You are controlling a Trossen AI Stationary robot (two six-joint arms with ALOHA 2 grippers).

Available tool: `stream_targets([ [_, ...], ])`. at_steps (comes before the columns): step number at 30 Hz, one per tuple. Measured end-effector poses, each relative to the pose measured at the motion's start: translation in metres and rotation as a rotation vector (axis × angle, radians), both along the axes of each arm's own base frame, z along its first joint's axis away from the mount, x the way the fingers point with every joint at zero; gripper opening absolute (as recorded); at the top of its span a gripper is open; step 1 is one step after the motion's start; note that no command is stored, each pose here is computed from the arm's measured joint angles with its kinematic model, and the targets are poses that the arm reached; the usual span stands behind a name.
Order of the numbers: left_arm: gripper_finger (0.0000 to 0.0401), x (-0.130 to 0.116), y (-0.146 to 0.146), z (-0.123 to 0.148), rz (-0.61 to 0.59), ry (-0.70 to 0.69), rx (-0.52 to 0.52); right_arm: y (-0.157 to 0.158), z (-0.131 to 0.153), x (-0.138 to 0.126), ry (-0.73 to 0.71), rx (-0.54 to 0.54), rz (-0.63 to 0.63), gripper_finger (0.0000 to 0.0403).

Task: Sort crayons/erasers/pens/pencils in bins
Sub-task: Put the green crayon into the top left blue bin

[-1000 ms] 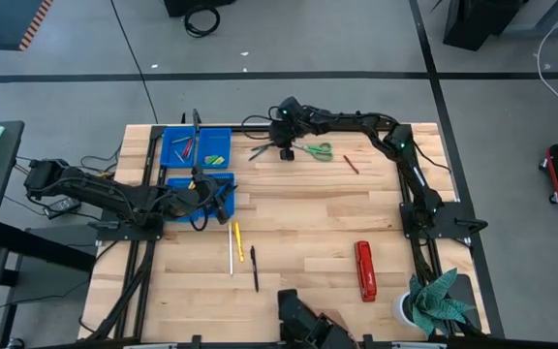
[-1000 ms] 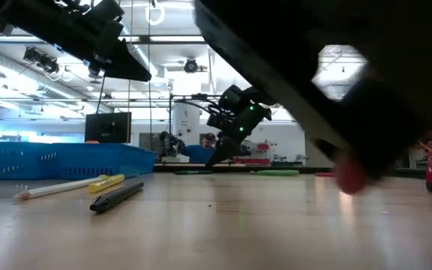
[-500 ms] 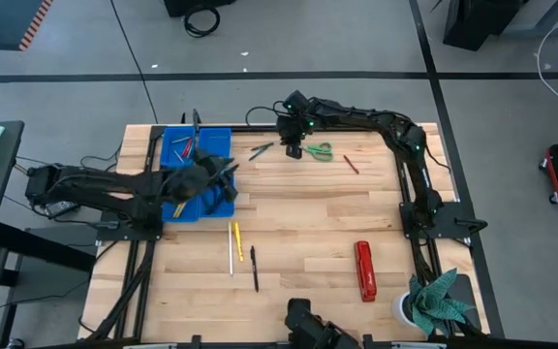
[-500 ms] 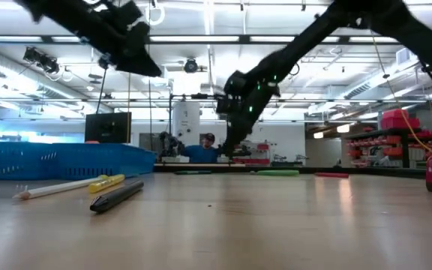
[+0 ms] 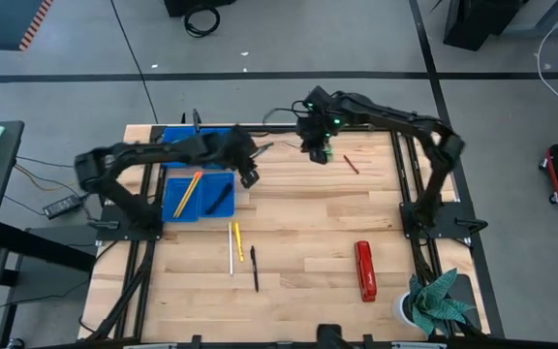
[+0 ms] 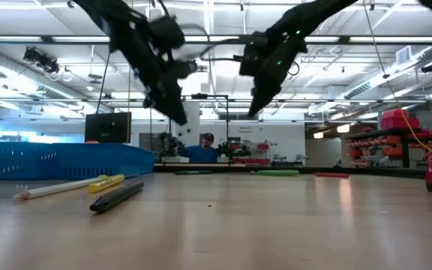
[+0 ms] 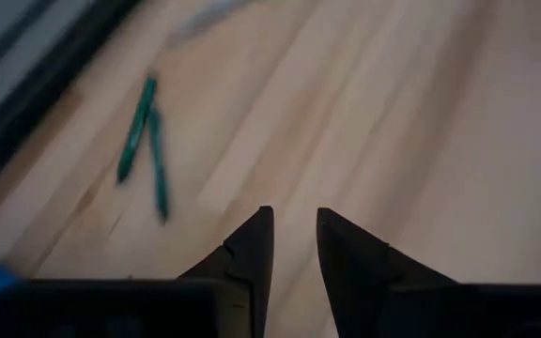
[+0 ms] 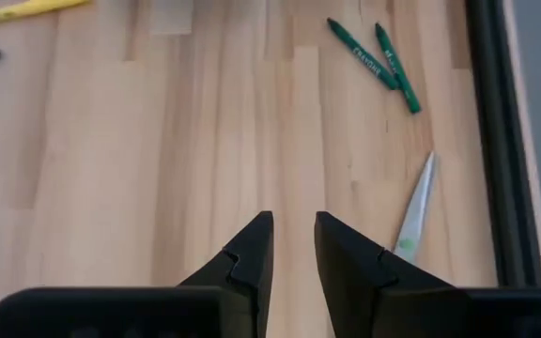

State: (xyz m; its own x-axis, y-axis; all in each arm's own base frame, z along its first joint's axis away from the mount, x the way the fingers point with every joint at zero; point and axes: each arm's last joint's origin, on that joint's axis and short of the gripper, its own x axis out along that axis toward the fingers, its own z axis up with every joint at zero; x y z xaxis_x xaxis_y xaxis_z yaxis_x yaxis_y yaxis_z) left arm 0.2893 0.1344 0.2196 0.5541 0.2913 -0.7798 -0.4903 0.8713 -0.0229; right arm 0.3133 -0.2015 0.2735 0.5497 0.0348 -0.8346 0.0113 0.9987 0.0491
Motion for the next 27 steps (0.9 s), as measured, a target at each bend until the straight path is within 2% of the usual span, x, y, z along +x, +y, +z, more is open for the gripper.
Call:
stream_targets([
  [4,0.0084,0.01,0.027,-0.024,0.033,0.148,-0.042,0.014,0.005,-0.023,-0.055,-0.023,-0.021,0.0088],
  [7,0.0083,0.018,0.045,-0.034,0.043,0.194,-0.052,0.025,0.007,-0.037,-0.14,-0.061,-0.01,0.0088],
  [12,0.0088,0.028,0.073,-0.032,0.039,0.215,-0.01,0.043,-0.004,-0.052,-0.235,-0.11,0.009,0.0088],
  [15,0.0088,0.032,0.086,-0.03,0.051,0.253,-0.028,0.05,-0.013,-0.057,-0.287,-0.137,0.02,0.0088],
  [27,0.0083,0.047,0.098,-0.069,0.051,0.338,-0.098,0.065,-0.048,-0.061,-0.417,-0.198,0.041,0.0088],
])
